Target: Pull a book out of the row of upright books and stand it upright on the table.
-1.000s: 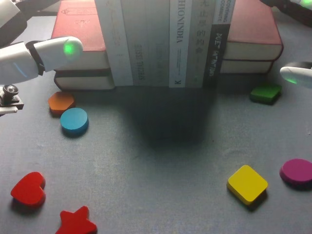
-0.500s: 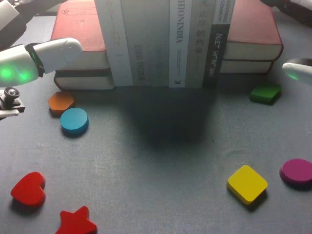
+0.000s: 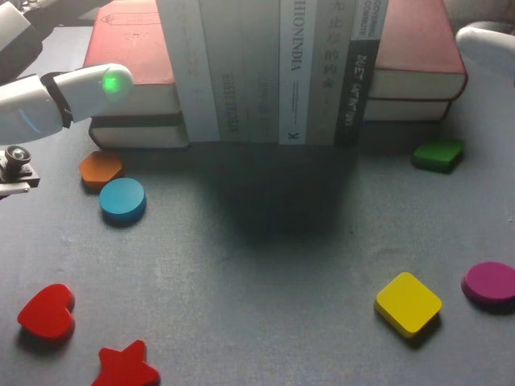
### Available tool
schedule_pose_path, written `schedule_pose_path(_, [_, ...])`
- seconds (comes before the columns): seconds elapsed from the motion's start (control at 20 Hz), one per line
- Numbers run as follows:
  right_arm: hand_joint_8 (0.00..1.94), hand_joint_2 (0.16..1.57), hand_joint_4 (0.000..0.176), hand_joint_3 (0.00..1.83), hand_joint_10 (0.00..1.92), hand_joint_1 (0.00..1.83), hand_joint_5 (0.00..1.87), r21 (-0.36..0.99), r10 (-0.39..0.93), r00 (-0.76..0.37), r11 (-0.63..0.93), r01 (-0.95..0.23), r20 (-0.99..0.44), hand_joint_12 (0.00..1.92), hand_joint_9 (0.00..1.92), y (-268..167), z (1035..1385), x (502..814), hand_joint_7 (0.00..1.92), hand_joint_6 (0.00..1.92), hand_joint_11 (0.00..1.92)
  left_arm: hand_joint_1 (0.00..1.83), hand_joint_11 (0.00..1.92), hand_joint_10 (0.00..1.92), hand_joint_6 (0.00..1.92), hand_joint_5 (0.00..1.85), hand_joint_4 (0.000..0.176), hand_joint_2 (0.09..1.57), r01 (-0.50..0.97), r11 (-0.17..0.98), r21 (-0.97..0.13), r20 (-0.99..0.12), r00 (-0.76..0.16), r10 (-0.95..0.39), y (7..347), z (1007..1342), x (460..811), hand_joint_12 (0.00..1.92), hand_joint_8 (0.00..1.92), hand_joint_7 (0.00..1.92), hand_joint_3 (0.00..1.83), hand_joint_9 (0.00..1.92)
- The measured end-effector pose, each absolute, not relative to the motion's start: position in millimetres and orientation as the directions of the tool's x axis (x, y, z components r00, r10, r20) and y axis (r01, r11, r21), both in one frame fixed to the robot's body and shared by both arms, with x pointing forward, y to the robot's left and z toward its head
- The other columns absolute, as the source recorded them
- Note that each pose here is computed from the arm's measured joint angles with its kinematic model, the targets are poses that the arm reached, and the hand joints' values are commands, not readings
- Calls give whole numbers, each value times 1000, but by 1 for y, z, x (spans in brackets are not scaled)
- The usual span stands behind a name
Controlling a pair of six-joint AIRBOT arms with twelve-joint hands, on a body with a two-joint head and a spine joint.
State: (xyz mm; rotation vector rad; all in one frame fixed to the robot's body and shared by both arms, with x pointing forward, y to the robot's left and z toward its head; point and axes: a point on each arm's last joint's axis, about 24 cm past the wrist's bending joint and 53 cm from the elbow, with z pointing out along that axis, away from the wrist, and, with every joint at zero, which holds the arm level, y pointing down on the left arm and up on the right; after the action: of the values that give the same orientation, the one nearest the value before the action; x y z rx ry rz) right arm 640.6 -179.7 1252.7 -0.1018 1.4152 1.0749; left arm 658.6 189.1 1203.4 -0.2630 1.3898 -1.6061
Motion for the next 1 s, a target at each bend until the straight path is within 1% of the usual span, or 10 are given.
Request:
schedule_pose_path(0.1, [0, 1362, 0, 3, 0, 354, 0, 515, 524, -207, 553, -655, -826, 0, 0, -172, 1254, 643, 0, 0, 0, 373, 0, 0, 4, 155, 77, 1347, 507, 113, -855, -406, -517, -754, 189, 1202, 658, 0, 2, 4, 0, 0])
schedule_pose_path(0.15, [0, 1356, 0, 0, 0, 371, 0, 512, 525, -203, 551, -659, -827, 0, 0, -170, 1255, 645, 0, 0, 0, 345, 0, 0, 2, 151, 81, 1351, 507, 112, -855, -406, -517, -753, 189, 1202, 658, 0, 1, 4, 1, 0])
schedule_pose_path(0.25, [0, 1347, 2, 0, 0, 400, 0, 505, 527, -192, 550, -665, -828, 0, 0, -161, 1263, 656, 0, 0, 0, 323, 0, 0, 1, 150, 72, 1357, 508, 111, -854, -406, -517, -754, 189, 1202, 658, 0, 1, 2, 3, 0])
schedule_pose_path(0.35, [0, 1341, 0, 0, 0, 386, 0, 498, 528, -184, 548, -671, -829, 0, 0, -157, 1268, 660, 0, 0, 0, 308, 0, 0, 0, 142, 77, 1358, 506, 113, -855, -406, -517, -753, 189, 1201, 658, 0, 0, 0, 3, 0])
schedule_pose_path(0.45, [0, 1337, 0, 0, 0, 333, 0, 493, 509, -193, 558, -668, -839, 0, 0, -150, 1264, 665, 0, 0, 0, 278, 0, 0, 0, 131, 91, 1361, 503, 114, -857, -402, -514, -757, 191, 1201, 659, 0, 0, 0, 3, 0])
schedule_pose_path(0.5, [0, 1344, 0, 0, 0, 318, 0, 487, 495, -199, 564, -667, -846, 0, 0, -146, 1262, 668, 0, 0, 0, 288, 0, 0, 2, 138, 85, 1360, 503, 113, -857, -402, -514, -757, 191, 1201, 659, 0, 0, 0, 2, 0])
schedule_pose_path(0.6, [0, 1348, 0, 1, 0, 294, 19, 486, 486, -206, 569, -663, -849, 0, 0, -137, 1261, 675, 0, 8, 0, 281, 0, 0, 1, 135, 88, 1365, 504, 113, -856, -403, -515, -757, 191, 1201, 659, 0, 0, 0, 3, 0])
schedule_pose_path(0.7, [0, 1357, 0, 5, 0, 243, 52, 471, 472, -199, 574, -670, -859, 0, 0, -128, 1266, 682, 0, 19, 0, 292, 0, 0, 1, 136, 98, 1360, 503, 114, -857, -403, -515, -757, 191, 1201, 659, 0, 0, 0, 0, 0])
schedule_pose_path(0.75, [0, 1356, 0, 4, 0, 192, 68, 473, 475, -201, 569, -672, -857, 0, 0, -124, 1267, 683, 0, 23, 0, 294, 0, 0, 3, 141, 90, 1360, 503, 114, -857, -403, -515, -757, 191, 1201, 659, 0, 0, 0, 0, 0])
schedule_pose_path(1.0, [0, 1363, 0, 7, 0, 33, 162, 448, 427, -210, 596, -667, -880, 0, 0, -108, 1261, 693, 0, 53, 0, 268, 0, 0, 4, 137, 101, 1354, 501, 115, -858, -402, -514, -758, 191, 1200, 659, 0, 0, 0, 0, 0])
